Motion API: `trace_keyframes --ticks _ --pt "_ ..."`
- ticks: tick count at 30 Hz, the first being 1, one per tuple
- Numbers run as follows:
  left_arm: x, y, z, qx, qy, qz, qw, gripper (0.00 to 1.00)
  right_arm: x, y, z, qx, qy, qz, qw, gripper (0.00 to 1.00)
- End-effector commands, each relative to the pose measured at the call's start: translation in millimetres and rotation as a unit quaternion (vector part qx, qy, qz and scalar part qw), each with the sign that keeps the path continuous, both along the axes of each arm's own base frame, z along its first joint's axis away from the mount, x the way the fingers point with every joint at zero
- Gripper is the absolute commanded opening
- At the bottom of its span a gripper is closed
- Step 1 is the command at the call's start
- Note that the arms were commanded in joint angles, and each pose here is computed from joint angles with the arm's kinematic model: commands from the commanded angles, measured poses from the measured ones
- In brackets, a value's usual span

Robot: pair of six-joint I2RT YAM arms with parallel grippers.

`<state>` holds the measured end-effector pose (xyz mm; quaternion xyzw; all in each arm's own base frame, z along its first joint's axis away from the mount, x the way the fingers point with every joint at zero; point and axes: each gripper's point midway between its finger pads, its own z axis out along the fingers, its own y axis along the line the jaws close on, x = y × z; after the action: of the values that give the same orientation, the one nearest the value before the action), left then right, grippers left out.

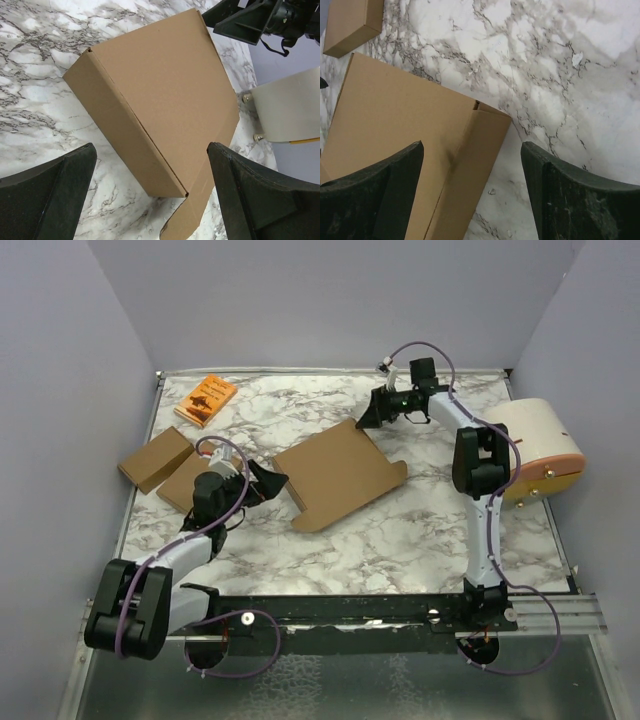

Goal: Fold the paper box

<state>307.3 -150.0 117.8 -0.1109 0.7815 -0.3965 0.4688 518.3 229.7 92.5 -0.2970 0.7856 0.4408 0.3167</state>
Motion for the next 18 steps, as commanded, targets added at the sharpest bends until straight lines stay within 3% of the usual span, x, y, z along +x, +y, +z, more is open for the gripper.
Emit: trace_keyframes --ticks 1,5,13,18 --pt "3.8 -6.8 6.7 -0.017 -0.007 -0.018 1.000 0.97 2.1 4.8 -7.8 -0.001 0.045 -0.017 0.999 0.75" --pt "4.9 -8.7 0.3 -0.021 0.006 -0.020 1.000 0.96 1.2 4.8 -21.9 -0.002 0.075 -0.029 0.997 0.66" --pt "10.0 -12.8 -8.9 -0.040 0.028 -0.020 0.999 0.97 -6.1 3.2 -38.3 -0.007 0.108 -0.038 0.993 0.32" --pt "10.2 -15.2 -14.5 -0.054 0.039 -0.018 0.998 0.99 -7.2 -3.8 -45.3 -0.006 0.126 -0.052 0.991 0.21"
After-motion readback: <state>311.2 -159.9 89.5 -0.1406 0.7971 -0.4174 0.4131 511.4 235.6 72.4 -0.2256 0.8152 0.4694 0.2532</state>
